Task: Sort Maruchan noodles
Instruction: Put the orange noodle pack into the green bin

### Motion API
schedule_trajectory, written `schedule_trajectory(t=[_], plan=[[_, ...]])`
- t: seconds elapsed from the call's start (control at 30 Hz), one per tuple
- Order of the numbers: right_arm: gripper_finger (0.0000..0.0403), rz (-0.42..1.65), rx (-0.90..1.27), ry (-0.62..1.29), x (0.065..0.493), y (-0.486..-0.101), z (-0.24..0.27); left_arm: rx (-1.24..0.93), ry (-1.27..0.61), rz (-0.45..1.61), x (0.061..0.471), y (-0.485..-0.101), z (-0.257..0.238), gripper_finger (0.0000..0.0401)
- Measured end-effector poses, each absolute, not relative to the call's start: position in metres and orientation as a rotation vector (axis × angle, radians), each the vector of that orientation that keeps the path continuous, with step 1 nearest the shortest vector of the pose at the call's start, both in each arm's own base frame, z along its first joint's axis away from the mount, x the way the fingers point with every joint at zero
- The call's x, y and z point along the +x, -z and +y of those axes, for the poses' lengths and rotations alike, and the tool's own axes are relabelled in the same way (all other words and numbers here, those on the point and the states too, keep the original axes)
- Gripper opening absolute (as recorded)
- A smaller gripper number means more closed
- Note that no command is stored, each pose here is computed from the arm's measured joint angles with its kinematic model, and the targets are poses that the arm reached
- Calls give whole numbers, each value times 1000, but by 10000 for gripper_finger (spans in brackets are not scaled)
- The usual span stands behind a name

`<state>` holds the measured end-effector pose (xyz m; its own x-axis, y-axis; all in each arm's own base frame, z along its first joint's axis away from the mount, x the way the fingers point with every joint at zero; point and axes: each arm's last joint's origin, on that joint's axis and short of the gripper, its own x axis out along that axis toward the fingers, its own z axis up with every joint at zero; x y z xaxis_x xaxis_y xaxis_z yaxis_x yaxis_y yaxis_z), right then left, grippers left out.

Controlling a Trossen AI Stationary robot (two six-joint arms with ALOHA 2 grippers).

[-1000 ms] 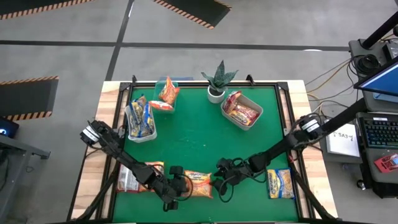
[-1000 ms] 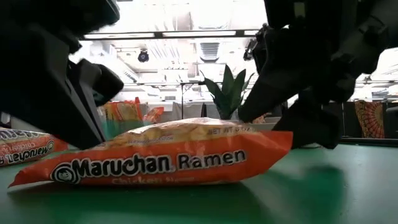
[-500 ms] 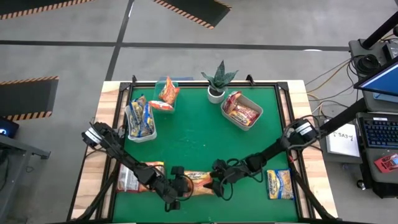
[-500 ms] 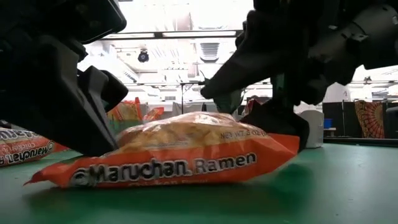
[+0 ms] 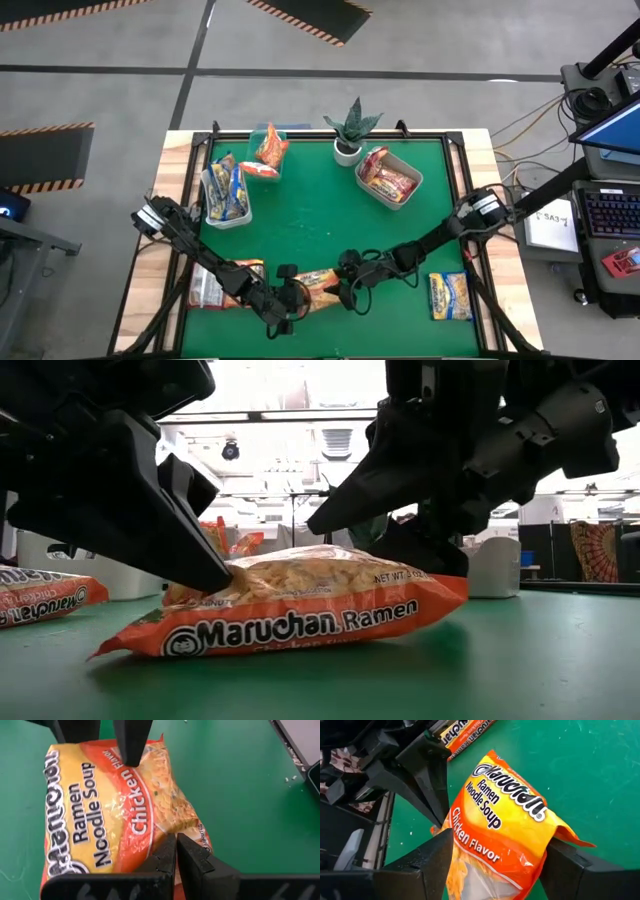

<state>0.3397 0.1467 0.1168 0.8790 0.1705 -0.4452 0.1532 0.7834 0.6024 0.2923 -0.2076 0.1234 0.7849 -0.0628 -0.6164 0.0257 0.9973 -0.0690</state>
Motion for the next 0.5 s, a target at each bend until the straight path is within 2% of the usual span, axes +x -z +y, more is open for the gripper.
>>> schedule_trajectory(t=[0.5], plan=[[138, 483, 599, -24, 345, -122, 144, -22, 13, 643, 294, -123, -205, 0]])
